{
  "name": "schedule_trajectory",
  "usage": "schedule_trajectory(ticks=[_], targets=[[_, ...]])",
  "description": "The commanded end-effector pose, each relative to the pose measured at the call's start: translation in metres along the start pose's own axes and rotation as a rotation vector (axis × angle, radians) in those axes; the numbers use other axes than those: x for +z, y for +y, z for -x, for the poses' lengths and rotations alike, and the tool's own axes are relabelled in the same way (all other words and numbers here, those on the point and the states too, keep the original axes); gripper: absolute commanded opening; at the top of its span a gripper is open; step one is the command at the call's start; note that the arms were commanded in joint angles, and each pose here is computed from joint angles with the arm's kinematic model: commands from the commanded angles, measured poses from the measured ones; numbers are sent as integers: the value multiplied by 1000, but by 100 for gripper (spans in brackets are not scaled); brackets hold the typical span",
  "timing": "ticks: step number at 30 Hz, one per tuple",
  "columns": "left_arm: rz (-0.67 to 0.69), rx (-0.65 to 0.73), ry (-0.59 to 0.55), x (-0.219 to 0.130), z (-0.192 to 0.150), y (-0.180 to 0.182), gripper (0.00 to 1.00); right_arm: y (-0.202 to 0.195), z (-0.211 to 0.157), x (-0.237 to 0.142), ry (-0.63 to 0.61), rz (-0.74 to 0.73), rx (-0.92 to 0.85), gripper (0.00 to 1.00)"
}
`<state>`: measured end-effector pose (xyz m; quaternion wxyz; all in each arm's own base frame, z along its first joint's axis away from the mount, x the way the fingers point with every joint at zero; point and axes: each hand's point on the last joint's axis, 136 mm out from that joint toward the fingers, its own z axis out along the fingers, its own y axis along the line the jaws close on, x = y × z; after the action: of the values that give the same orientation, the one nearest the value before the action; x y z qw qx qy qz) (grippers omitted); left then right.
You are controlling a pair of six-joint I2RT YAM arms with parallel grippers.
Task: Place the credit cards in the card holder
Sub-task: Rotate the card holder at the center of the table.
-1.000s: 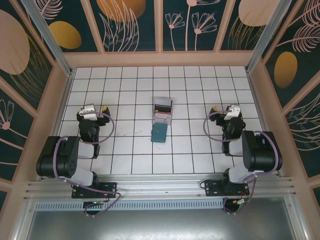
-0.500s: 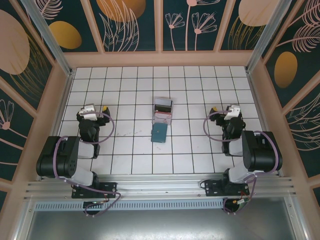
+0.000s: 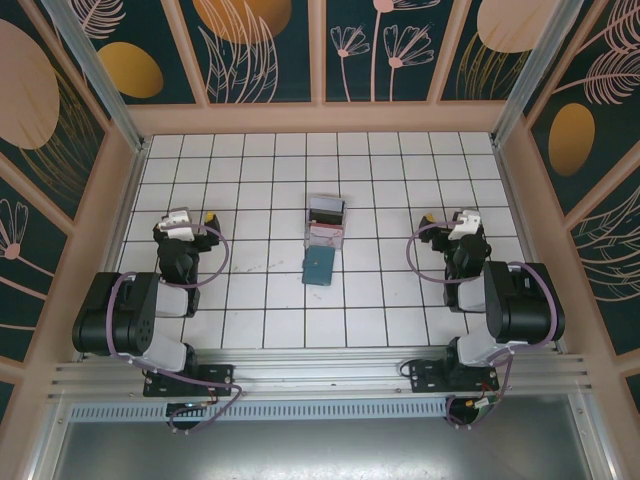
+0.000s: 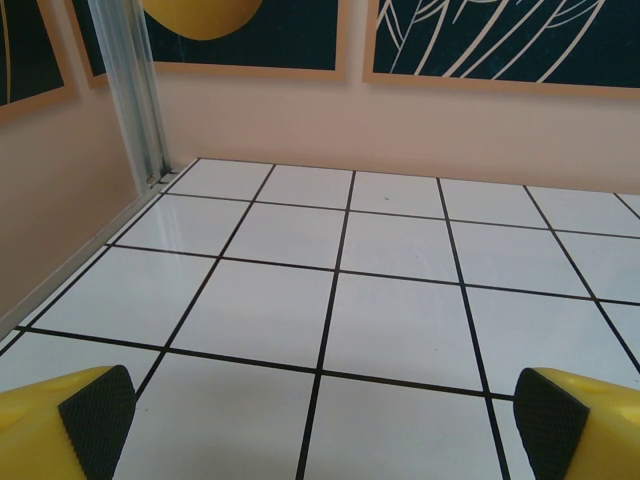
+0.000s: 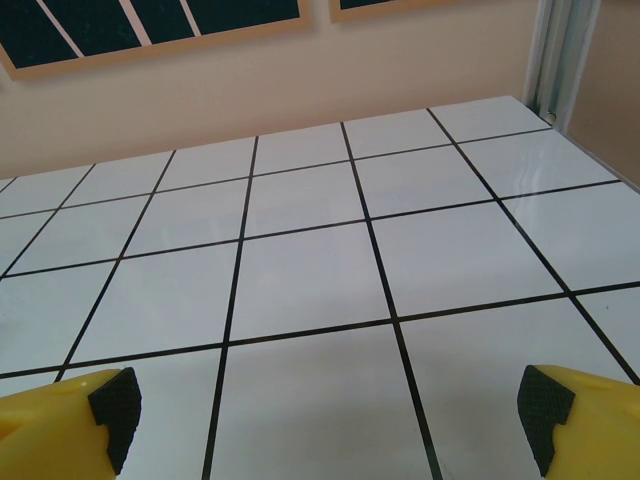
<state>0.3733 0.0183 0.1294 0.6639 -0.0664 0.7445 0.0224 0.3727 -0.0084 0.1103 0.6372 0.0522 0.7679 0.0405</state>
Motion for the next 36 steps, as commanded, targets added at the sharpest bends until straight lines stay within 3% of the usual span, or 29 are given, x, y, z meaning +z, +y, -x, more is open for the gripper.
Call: schedule_trajectory(ticks=[1,5,11,13,16,21,28,31,36], targets=[[16,-10,-6,8,14,2,99,4,23,6,-24,9,-22,99],[164,-82,118,24,29,21,99,-1,44,18,118,-20,102,99],[249,-261,135,4,52,33,99,47,59,12,216,283,317,99],[190,-315,148,-2,54,23,99,76,58,9,298,411,384,99],[58,-430,239,-8,49,-4,99,131,51,-4,402,517,350,99],[-76,-626,448,-31,0,-45,99,216,11,-53,630,693,248,98],[-227,-640,611,-71,-35,-106,99,281,-56,-120,902,825,187,97],[-275,-612,666,-77,-44,-124,99,292,-79,-115,965,779,230,91],[-453,-514,835,-94,-66,-169,97,307,-87,-100,964,786,235,90]])
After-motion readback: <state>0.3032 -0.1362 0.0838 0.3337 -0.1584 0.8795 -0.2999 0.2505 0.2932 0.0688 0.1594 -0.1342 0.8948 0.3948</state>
